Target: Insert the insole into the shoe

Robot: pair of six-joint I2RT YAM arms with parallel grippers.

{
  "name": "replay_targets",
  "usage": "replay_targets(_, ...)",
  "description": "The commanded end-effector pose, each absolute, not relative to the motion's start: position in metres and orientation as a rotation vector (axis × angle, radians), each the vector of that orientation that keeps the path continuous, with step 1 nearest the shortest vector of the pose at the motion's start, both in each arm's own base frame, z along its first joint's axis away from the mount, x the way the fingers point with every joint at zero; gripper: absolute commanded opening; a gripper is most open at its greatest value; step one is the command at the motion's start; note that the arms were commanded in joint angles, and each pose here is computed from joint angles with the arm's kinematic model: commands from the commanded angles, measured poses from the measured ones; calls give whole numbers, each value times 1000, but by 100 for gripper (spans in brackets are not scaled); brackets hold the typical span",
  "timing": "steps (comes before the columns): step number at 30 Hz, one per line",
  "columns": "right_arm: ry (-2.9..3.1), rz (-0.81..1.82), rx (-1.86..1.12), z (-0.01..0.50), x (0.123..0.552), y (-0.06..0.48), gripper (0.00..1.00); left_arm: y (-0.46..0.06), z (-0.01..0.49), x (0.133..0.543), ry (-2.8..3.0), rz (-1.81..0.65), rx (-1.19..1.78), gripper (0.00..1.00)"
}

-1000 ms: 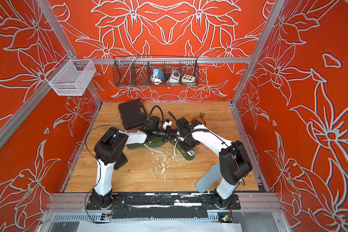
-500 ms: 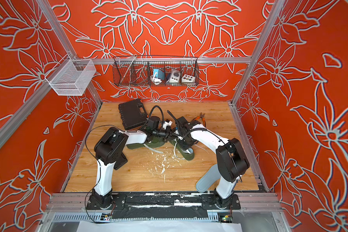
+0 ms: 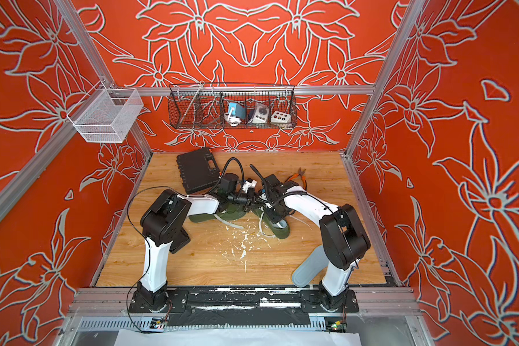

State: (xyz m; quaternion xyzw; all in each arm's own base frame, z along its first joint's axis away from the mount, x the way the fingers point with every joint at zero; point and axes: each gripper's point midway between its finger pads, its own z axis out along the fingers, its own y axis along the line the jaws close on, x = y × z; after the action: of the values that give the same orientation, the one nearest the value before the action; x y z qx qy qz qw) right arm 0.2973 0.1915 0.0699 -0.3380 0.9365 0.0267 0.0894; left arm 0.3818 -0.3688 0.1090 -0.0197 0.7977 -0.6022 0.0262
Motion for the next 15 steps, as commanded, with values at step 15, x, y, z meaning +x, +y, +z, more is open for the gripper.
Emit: replay_targets(15, 2795, 72, -916, 88, 279, 176, 58, -371, 137, 378, 2393, -1903, 36, 0)
